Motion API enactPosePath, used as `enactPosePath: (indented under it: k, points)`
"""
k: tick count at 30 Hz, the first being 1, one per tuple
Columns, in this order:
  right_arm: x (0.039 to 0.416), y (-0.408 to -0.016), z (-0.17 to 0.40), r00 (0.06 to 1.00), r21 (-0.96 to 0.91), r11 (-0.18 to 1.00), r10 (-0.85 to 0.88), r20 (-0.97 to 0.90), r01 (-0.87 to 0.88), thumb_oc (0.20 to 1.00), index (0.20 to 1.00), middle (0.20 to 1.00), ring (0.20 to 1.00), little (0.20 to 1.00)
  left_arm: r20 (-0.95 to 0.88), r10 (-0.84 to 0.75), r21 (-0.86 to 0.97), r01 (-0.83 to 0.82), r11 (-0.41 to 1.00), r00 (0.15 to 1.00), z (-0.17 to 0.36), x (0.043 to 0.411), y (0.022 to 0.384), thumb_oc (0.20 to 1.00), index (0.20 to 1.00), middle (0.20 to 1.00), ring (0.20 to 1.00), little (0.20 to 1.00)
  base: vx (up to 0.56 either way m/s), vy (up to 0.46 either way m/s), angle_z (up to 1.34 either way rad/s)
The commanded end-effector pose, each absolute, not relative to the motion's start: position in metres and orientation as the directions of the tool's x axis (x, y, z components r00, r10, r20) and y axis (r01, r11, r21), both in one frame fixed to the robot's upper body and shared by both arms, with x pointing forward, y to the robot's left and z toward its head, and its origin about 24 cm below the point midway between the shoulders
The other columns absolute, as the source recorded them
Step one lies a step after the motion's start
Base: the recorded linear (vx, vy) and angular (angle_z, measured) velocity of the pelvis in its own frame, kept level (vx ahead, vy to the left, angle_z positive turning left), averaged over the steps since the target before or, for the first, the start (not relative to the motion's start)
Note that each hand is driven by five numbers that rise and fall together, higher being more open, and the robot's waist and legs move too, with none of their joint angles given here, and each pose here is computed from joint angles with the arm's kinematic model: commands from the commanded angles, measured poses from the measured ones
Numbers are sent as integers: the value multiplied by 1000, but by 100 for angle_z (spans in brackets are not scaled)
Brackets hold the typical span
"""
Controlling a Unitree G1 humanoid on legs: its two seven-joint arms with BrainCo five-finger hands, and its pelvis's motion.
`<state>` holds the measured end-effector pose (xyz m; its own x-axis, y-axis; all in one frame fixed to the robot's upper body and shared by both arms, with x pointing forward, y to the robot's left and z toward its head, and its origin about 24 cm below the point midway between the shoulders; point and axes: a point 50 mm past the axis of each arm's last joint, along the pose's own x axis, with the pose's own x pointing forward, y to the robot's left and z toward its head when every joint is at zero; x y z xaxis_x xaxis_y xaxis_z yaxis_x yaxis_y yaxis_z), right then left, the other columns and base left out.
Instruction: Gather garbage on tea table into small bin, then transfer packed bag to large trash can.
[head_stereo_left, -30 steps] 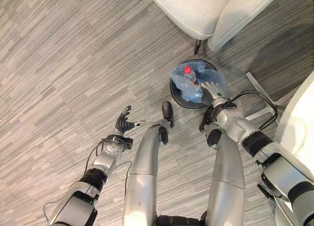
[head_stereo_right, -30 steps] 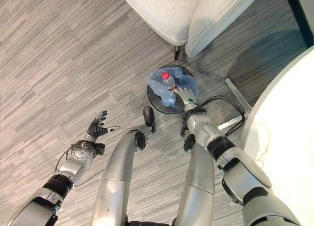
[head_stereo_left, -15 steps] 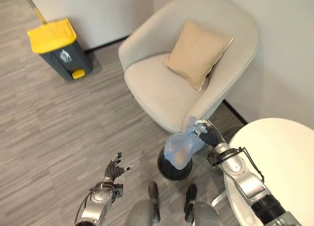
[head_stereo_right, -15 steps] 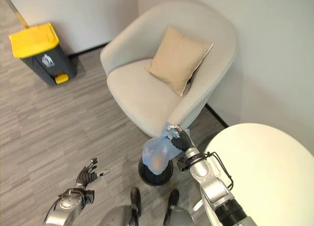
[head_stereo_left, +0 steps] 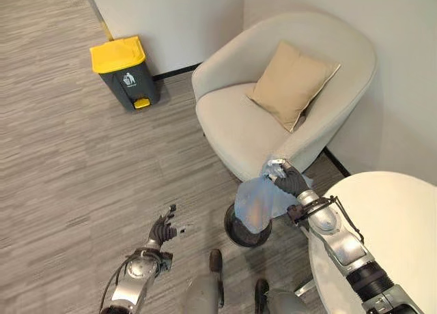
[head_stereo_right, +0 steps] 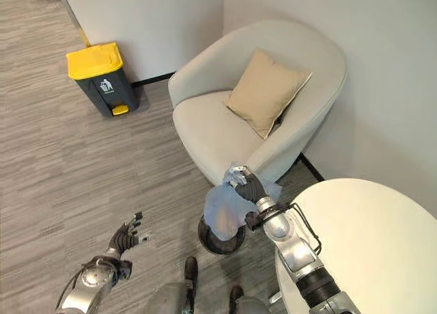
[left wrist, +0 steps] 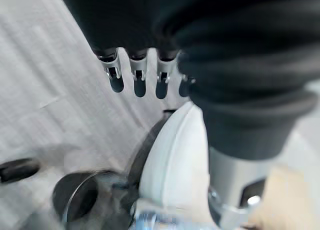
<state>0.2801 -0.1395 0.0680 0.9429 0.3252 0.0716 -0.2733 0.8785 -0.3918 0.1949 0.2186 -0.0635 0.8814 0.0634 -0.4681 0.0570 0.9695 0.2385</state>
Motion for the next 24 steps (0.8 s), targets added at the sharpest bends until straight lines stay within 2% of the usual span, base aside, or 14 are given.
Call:
enactPosePath:
  k: [1,4,12,15,24]
  points:
    - [286,-138,112,911,-289,937,284,299,-197,200,200,200,200,200,-299,-13,274,99,957,954,-28,231,207,1000,1000,1000,1000,1000,-678,-173,124]
    - [285,-142,111,913,-294,934,290,286,-205,200,200,200,200,200,-227,-69,271,131,954,972,-12,241,197,1000,1000,1000,1000,1000,-373,-55,140]
    - [285,-147,109,920,-229,948,280,272,-221,200,200,200,200,200,-125,-206,343,238,909,970,13,253,176,1000,1000,1000,1000,1000,-12,51,74]
    - [286,-138,115,900,-205,940,325,291,-273,200,200,200,200,200,-74,-278,415,283,865,958,27,257,168,1000,1000,1000,1000,1000,21,147,-21]
    - [285,-99,126,813,-212,868,496,306,-450,200,200,200,200,200,-66,-362,492,346,799,930,32,256,155,1000,1000,1000,1000,1000,41,60,-18]
